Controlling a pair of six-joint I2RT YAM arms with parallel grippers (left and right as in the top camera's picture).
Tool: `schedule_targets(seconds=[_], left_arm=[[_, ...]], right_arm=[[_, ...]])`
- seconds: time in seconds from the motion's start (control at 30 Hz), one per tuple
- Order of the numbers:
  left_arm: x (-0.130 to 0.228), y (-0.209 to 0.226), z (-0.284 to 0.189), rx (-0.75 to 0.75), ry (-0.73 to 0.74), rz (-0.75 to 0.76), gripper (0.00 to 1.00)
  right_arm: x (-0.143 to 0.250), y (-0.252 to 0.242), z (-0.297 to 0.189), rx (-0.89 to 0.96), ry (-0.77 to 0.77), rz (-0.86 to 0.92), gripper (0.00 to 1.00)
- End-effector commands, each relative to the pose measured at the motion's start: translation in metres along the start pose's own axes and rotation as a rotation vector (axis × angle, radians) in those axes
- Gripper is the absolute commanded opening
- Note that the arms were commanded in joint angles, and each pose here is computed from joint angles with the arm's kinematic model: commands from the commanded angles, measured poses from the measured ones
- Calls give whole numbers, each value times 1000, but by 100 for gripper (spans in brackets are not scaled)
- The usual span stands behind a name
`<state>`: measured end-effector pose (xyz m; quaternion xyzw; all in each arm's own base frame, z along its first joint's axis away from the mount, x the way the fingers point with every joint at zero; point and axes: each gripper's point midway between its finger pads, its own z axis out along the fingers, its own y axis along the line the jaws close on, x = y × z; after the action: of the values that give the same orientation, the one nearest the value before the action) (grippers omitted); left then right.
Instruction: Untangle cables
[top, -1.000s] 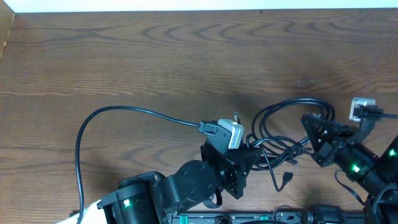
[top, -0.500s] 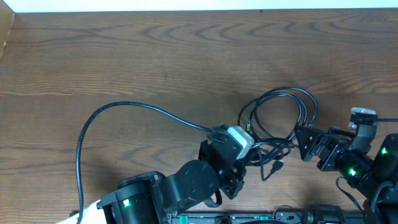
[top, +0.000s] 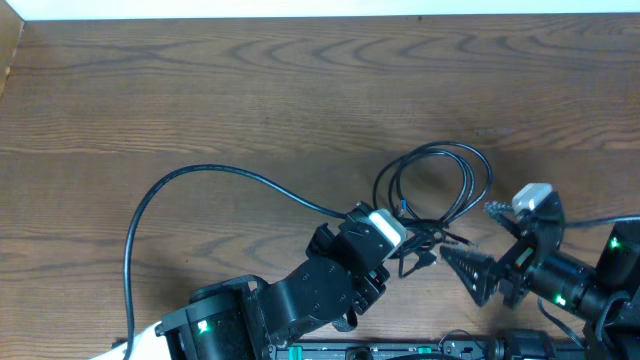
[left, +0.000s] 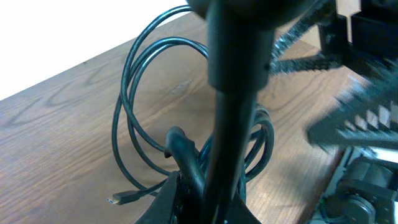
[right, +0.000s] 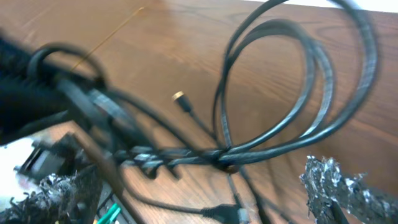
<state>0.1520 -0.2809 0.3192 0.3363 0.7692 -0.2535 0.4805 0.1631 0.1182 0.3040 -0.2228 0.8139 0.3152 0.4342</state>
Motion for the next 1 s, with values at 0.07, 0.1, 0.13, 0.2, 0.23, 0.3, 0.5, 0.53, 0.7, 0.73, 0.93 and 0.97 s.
schedule_targets(seconds=[0.07,0.1,0.13,0.2,0.23,0.3,0.5,0.53,0.7,0.73,0.93,0.97], left_arm=[[-13,8,-8,-39,-45,8,7],[-12,7,-8,-34,-43,7,8],[-12,7,-8,-31,-43,7,7],[-12,0,-8,5,-39,4,7],[-12,-4,-8,30,-37,4,8],[-12,-13,-8,79,-35,3,8],[-12,-40,-10,234,-25,6,7],[-13,-44,-11,260,-26,6,7],[-21,-62,-17,362,-55,2,7],[-23,-65,-18,382,-63,2,8],[-32,-82,-27,488,-103,30,8],[-32,-82,-27,487,-103,30,7]], right_arm=[[-2,25,-3,-130,-25,-198,99],[-2,27,-4,-142,-30,-220,99],[-3,29,-4,-154,-36,-243,99],[-4,32,-5,-173,-49,-294,98],[-4,32,-5,-171,-53,-318,97],[-7,31,-5,-165,-63,-361,96],[-19,24,-4,-118,-100,-450,89],[-20,21,-4,-96,-100,-458,89],[-20,2,-3,10,-69,-458,86],[-19,-1,-3,28,-62,-455,84],[-16,-13,-3,88,-34,-410,72],[-16,-12,-3,86,-35,-407,67]])
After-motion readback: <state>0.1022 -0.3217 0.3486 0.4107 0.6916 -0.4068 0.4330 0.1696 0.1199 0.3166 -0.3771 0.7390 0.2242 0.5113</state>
